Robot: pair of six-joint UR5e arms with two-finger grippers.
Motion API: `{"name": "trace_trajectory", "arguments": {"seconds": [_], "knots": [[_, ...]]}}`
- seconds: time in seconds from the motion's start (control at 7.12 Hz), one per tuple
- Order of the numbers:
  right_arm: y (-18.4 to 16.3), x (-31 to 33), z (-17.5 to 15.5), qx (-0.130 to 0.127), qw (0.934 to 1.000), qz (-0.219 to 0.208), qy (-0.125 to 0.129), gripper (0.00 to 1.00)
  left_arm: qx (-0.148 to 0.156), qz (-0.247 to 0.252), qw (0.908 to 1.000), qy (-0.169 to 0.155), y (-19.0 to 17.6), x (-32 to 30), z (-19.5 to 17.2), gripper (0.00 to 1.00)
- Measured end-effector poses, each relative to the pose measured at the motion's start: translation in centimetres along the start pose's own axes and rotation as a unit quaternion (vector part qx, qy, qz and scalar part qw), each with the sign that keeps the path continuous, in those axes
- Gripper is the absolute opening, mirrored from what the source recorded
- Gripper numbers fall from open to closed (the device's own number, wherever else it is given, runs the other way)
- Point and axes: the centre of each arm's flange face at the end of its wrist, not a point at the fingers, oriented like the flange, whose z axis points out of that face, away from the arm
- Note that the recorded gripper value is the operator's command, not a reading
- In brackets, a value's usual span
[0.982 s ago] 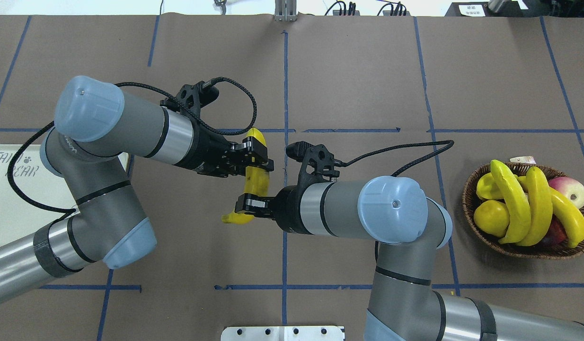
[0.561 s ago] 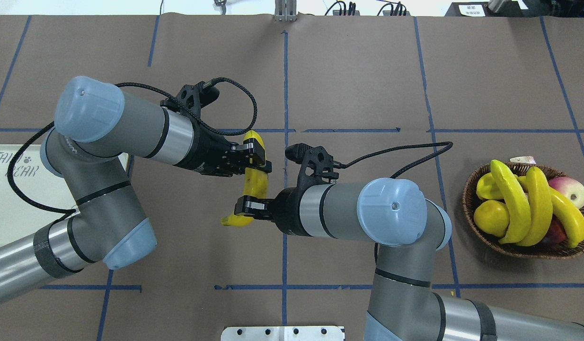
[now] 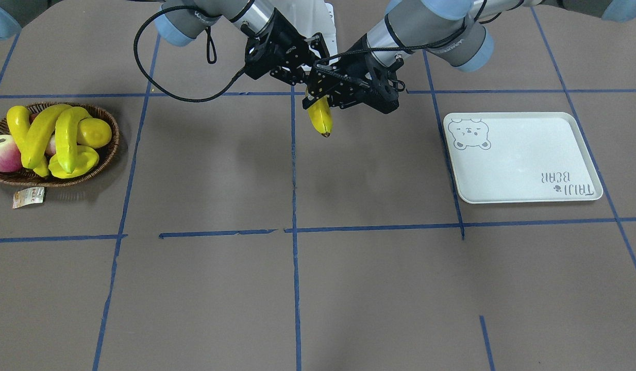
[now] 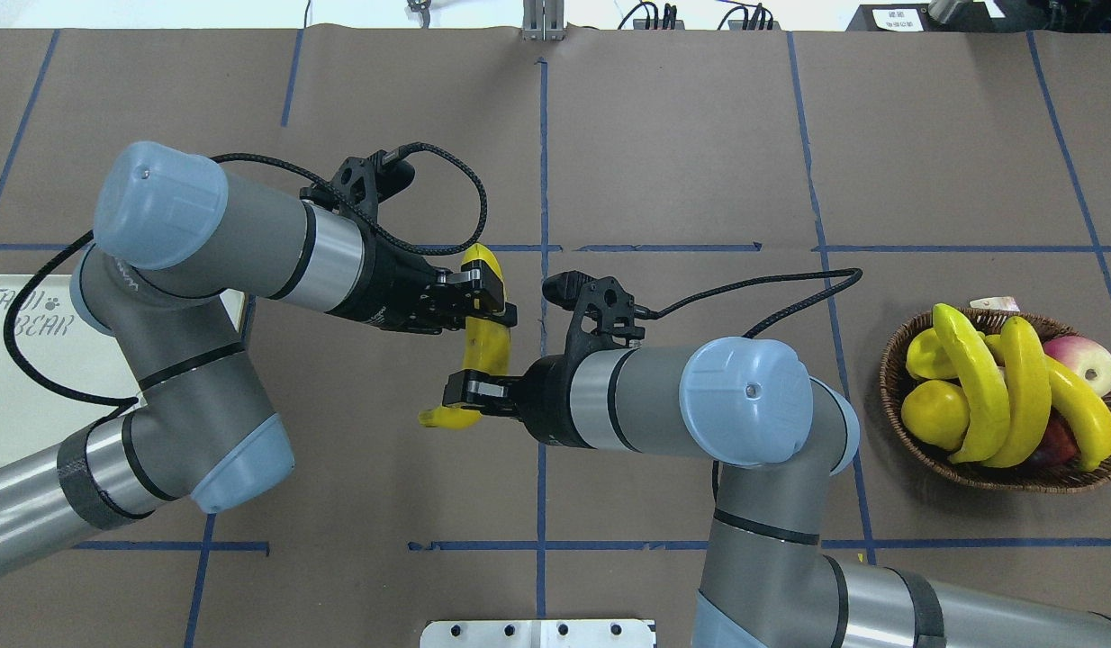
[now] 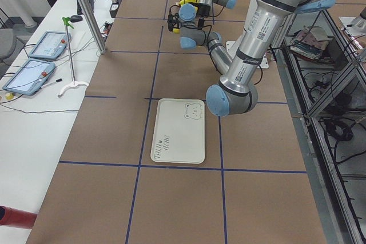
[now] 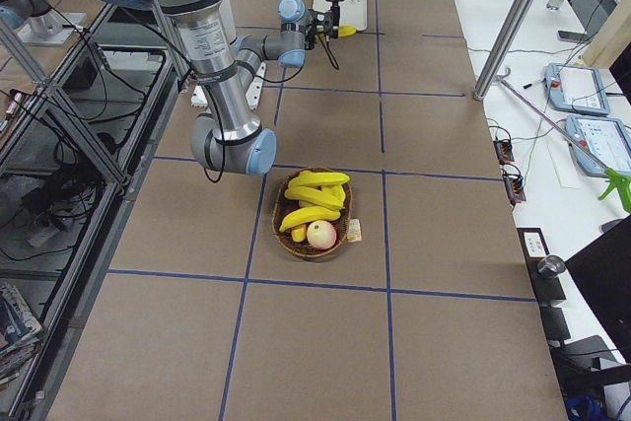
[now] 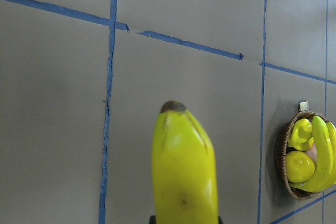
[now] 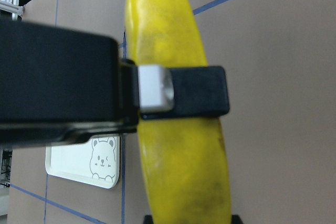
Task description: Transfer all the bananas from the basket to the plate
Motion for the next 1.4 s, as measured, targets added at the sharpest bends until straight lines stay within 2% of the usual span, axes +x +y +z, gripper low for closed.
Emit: {"name": "trace_trajectory", "arguments": {"seconds": [0.56,0.84,0.98,1.12,1.4], "knots": [[-0.3,-0.5,-0.7,0.008,0.9999,0.003,-0.006,0.99,0.009,-0.004,0.9999,-0.007,-0.4,-0.6,-0.1,0.00],[-0.4,-0.3,-0.9,0.007,1.0000,0.003,-0.001,0.99,0.037,-0.022,0.9987,-0.026,-1.3,-2.0,0.3,0.00],[-0.5,0.0,-1.1,0.007,0.9999,0.004,0.007,0.99,0.053,-0.036,0.9968,-0.048,-2.2,-3.4,0.3,0.00],[-0.4,0.1,-2.1,0.006,0.9996,0.006,0.026,0.99,0.070,-0.054,0.9930,-0.078,-3.4,-4.6,-0.2,0.00],[0.0,-0.2,-4.9,0.003,0.9956,0.012,0.093,1.00,0.096,-0.078,0.9821,-0.142,-5.5,-6.6,-2.0,0.00]]}}
